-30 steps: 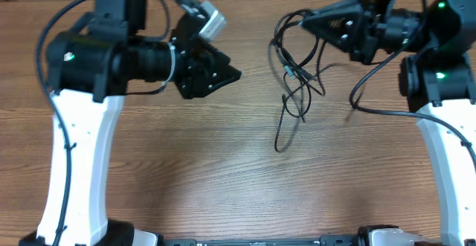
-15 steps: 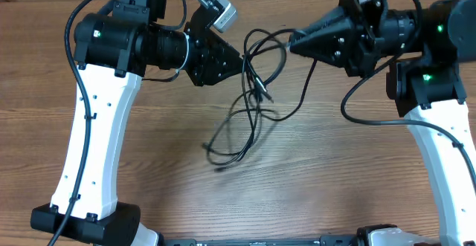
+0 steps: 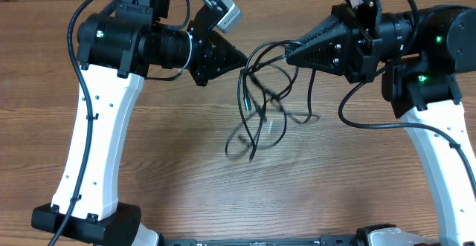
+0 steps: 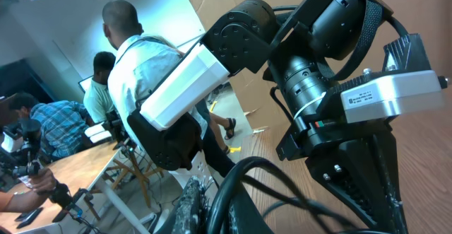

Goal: Untangle cables

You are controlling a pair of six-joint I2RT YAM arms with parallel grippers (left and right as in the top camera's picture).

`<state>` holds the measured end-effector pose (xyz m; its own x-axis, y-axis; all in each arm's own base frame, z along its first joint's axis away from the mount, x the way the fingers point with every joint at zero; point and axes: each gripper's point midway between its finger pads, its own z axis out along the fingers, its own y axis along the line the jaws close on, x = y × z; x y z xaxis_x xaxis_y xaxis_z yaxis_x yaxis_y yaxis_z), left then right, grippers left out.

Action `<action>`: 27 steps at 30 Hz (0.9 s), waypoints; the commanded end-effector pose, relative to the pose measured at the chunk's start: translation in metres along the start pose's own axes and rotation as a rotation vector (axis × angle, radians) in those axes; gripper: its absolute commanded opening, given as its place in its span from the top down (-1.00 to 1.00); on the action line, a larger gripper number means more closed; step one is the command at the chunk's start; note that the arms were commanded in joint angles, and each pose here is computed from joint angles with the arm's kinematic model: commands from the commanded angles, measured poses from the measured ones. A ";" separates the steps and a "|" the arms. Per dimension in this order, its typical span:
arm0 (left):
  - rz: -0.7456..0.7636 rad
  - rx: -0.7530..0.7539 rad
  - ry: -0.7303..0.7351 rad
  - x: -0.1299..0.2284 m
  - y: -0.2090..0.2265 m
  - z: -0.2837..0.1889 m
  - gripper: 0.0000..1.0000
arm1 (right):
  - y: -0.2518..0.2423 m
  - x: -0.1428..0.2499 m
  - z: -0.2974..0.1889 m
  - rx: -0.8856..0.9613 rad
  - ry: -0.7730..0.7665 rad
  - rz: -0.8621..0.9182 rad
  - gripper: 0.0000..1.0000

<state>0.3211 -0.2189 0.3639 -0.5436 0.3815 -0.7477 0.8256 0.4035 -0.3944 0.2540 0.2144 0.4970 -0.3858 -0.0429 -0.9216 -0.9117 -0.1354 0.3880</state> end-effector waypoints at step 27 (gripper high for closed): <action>0.173 0.187 -0.024 0.004 -0.040 -0.002 -0.28 | -0.052 0.005 -0.014 0.044 -0.022 0.048 0.92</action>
<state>0.2921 -0.2220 0.3624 -0.4781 0.4373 -0.7617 0.8777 0.2689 -0.3966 0.3118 0.2005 0.4625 -0.4597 -0.0231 -0.8878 -0.8852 -0.0689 0.4602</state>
